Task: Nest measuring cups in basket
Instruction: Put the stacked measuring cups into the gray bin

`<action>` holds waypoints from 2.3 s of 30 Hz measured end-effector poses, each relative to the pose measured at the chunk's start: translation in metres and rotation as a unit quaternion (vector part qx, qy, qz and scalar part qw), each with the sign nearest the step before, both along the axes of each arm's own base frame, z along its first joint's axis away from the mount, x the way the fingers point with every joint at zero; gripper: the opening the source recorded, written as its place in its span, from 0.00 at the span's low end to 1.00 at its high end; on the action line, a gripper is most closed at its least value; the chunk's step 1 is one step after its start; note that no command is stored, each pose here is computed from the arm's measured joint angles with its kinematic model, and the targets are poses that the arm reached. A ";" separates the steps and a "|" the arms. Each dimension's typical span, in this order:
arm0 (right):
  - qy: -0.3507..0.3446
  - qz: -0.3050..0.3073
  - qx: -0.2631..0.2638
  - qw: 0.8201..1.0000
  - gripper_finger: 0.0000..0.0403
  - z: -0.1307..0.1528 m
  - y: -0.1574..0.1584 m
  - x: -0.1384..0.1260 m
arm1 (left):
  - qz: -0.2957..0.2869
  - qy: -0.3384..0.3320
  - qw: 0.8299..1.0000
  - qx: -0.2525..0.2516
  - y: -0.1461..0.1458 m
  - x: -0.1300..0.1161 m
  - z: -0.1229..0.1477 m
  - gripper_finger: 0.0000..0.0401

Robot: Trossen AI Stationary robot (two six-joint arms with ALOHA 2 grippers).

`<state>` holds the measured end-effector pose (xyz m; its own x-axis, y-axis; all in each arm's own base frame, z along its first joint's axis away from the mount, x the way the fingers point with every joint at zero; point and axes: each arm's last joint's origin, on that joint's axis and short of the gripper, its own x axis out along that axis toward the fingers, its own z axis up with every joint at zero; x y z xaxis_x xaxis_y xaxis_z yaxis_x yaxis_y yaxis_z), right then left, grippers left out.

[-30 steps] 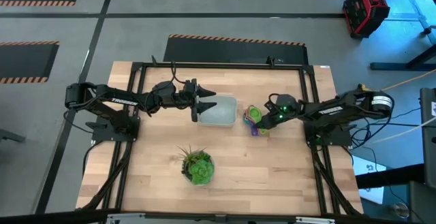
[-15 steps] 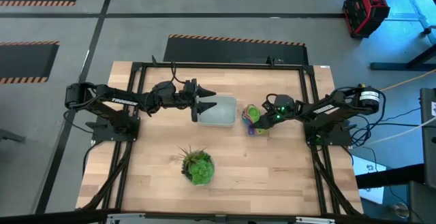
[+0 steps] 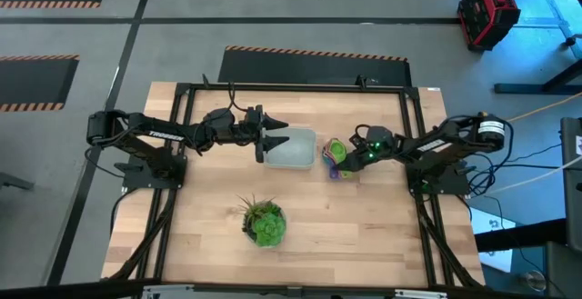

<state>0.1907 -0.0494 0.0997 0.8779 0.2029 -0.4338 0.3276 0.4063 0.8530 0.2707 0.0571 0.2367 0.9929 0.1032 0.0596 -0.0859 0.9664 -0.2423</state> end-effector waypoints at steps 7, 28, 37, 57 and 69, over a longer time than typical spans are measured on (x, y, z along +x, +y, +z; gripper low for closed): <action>-0.017 -0.001 -0.004 1.000 0.85 -0.002 -0.001 0.004 | 0.000 0.000 1.000 0.000 0.000 0.000 0.000 0.58; -0.023 0.010 -0.024 0.999 0.72 -0.007 -0.004 0.011 | 0.000 0.000 1.000 0.000 0.000 0.000 0.000 0.58; -0.028 0.017 -0.038 0.999 0.49 -0.007 -0.004 0.011 | 0.000 0.000 1.000 0.000 0.000 0.000 0.000 0.58; -0.036 0.023 -0.042 0.998 0.35 -0.006 -0.003 0.011 | 0.000 0.000 1.000 0.000 0.000 0.000 0.000 0.58; -0.041 0.036 -0.044 0.997 0.23 -0.005 -0.003 0.011 | 0.000 0.000 1.000 0.000 0.000 0.000 0.000 0.58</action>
<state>0.2020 -0.0525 0.0943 0.8958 0.2311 -0.3796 0.2247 0.5016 0.8354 0.2707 0.0571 0.2366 0.9929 0.1033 0.0594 -0.0860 0.9664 -0.2423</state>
